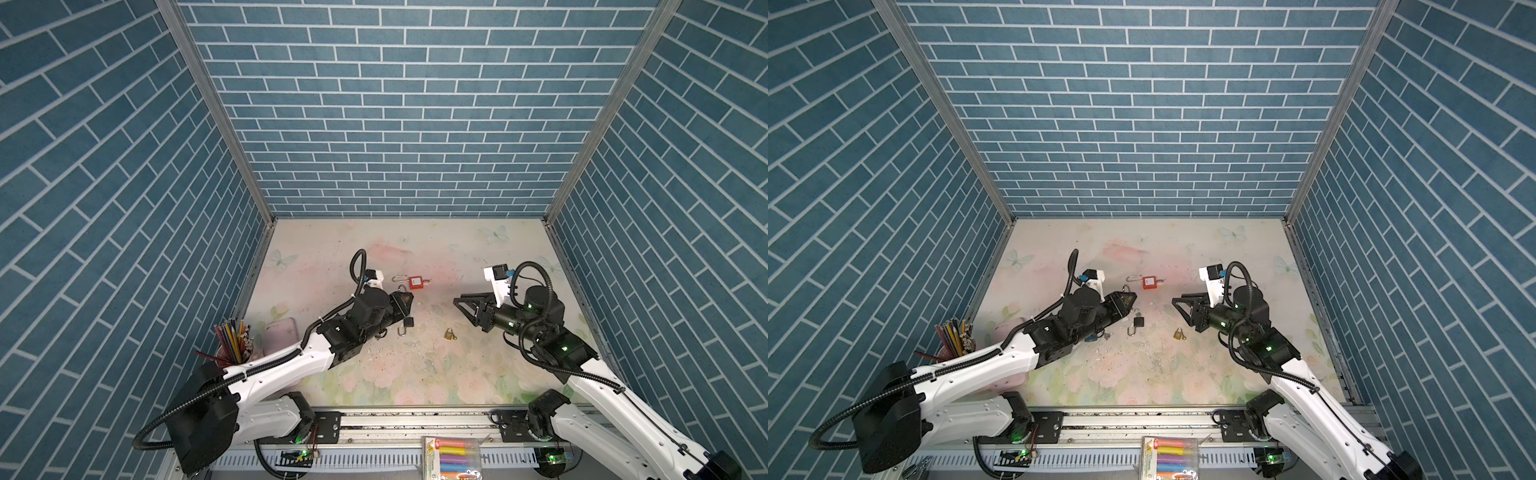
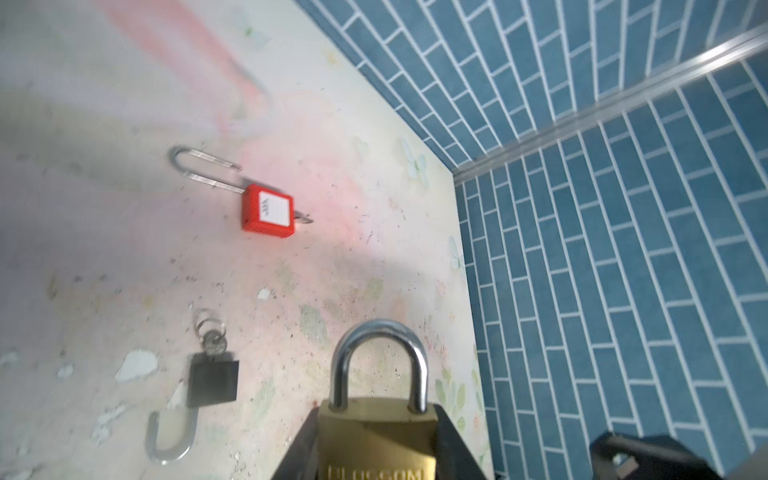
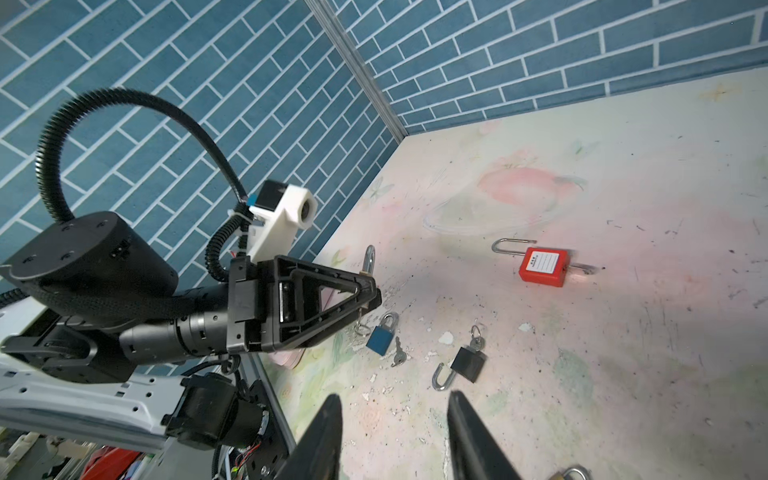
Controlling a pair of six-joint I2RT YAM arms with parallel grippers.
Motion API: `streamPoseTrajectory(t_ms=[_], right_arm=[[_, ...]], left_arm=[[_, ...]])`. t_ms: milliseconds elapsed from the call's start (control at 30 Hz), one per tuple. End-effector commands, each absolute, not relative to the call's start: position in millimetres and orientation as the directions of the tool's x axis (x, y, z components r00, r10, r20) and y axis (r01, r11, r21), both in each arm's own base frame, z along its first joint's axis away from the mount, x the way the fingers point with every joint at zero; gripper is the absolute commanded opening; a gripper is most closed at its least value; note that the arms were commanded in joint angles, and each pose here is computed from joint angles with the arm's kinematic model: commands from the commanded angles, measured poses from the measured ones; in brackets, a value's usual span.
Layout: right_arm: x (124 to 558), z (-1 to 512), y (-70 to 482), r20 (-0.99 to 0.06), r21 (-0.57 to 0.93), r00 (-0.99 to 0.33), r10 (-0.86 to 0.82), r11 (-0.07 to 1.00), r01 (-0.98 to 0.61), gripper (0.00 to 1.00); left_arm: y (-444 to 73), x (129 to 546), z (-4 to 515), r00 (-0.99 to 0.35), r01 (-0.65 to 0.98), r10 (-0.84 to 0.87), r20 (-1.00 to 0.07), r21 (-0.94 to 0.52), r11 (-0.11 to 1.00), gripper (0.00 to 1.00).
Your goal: Lock with the key
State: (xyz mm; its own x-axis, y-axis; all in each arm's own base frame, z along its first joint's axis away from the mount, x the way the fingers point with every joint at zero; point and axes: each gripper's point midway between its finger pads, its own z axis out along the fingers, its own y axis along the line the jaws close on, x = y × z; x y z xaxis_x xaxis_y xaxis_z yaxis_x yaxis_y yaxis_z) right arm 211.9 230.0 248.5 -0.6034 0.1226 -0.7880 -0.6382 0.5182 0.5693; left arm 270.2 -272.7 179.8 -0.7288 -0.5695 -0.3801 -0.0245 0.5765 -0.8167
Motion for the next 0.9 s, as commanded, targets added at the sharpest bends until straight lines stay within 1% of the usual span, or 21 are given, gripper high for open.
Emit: streamPoseTrajectory(t_ms=[0,200,367,667,867], right_arm=[[219,259,240,-0.804,0.566,-0.567,0.177,0.519,-0.641,0.41],[223,240,269,-0.775,0.601,-0.613,0.155,0.482,-0.638,0.37],[225,234,291,-0.773,0.601,-0.623,0.121,0.451,-0.66,0.37],[232,225,322,-0.765,0.613,-0.638,0.085,0.4,-0.681,0.36],[231,222,342,-0.762,0.614,-0.646,0.045,0.367,-0.699,0.31]], left_arm=[[-263,279,193,-0.649,-0.183,-0.738,-0.186,-0.903,0.389,0.0],[-257,280,191,-0.61,-0.25,-0.785,-0.107,-0.915,0.318,0.0],[-256,278,184,-0.601,-0.287,-0.796,-0.074,-0.909,0.302,0.0],[-257,279,177,-0.603,-0.312,-0.796,-0.053,-0.902,0.297,0.0],[-255,279,176,-0.602,-0.321,-0.797,-0.044,-0.901,0.292,0.0]])
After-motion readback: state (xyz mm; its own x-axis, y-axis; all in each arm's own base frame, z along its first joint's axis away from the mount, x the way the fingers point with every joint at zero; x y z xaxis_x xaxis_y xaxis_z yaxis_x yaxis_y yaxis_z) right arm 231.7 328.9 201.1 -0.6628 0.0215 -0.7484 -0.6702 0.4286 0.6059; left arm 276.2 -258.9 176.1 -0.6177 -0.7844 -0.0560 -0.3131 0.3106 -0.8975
